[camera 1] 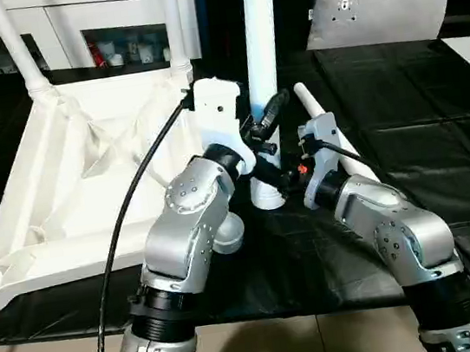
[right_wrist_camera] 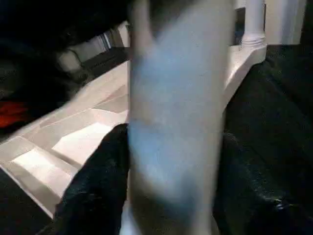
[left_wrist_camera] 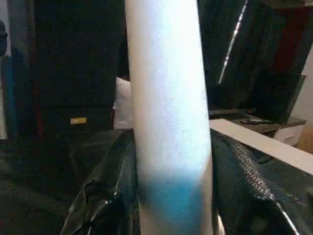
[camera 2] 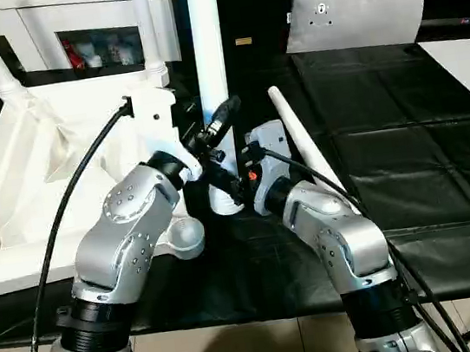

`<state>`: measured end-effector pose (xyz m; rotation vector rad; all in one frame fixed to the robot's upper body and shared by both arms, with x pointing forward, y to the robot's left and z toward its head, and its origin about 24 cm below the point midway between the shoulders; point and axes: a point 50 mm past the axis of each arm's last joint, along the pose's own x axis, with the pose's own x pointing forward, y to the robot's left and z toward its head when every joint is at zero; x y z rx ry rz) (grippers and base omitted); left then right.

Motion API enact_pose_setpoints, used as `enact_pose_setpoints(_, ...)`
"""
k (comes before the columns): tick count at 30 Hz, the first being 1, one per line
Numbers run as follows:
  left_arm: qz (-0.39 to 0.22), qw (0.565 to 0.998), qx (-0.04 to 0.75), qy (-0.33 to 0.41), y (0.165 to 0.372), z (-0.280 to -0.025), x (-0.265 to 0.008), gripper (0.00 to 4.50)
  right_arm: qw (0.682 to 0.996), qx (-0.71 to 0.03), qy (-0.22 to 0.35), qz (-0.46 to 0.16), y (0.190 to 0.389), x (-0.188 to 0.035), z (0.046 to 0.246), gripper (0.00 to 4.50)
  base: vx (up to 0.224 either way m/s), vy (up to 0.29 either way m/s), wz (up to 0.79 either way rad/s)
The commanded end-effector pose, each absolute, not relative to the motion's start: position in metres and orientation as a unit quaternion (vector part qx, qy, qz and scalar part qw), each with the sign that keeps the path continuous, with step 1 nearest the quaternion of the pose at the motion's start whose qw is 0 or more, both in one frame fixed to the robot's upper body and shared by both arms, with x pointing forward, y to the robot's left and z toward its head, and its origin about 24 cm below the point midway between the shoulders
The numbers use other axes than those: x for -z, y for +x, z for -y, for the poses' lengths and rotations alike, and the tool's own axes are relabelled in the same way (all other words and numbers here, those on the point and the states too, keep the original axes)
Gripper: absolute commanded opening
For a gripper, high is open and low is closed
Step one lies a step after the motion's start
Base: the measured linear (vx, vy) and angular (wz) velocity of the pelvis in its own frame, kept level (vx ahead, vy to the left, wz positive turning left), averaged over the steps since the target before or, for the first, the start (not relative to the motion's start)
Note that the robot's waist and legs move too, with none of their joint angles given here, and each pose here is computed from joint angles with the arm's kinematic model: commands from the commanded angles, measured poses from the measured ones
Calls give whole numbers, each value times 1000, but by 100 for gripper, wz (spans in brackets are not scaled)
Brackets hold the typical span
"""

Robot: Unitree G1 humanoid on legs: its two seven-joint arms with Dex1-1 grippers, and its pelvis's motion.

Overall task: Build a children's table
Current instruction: Pick table leg

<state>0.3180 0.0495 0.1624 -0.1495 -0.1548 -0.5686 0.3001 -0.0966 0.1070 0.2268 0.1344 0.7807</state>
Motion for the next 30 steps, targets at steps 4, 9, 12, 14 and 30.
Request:
enact_pose_setpoints(4, 84, 959, 263, -69, 325, -65, -168, 185, 925, -360, 108, -59, 301, -110, 116, 323, 0, 0, 0)
enact_pose_setpoints(9, 57, 945, 304, -104, 326, -69, -167, 185, 922, -363, 119, -67, 299, -111, 135, 365, 0, 0, 0)
enact_pose_setpoints(12, 37, 926, 343, -153, 327, -75, -171, 185, 896, -403, 160, -92, 290, -113, 150, 390, 0, 0, 0)
enact_pose_setpoints(14, 28, 908, 380, -176, 325, -75, -173, 185, 880, -431, 175, -102, 284, -114, 153, 408, 0, 0, 0)
enact_pose_setpoints(30, 13, 758, 544, -359, 309, -72, -203, 185, 819, -491, 287, -71, 271, -134, 158, 450, 0, 0, 0)
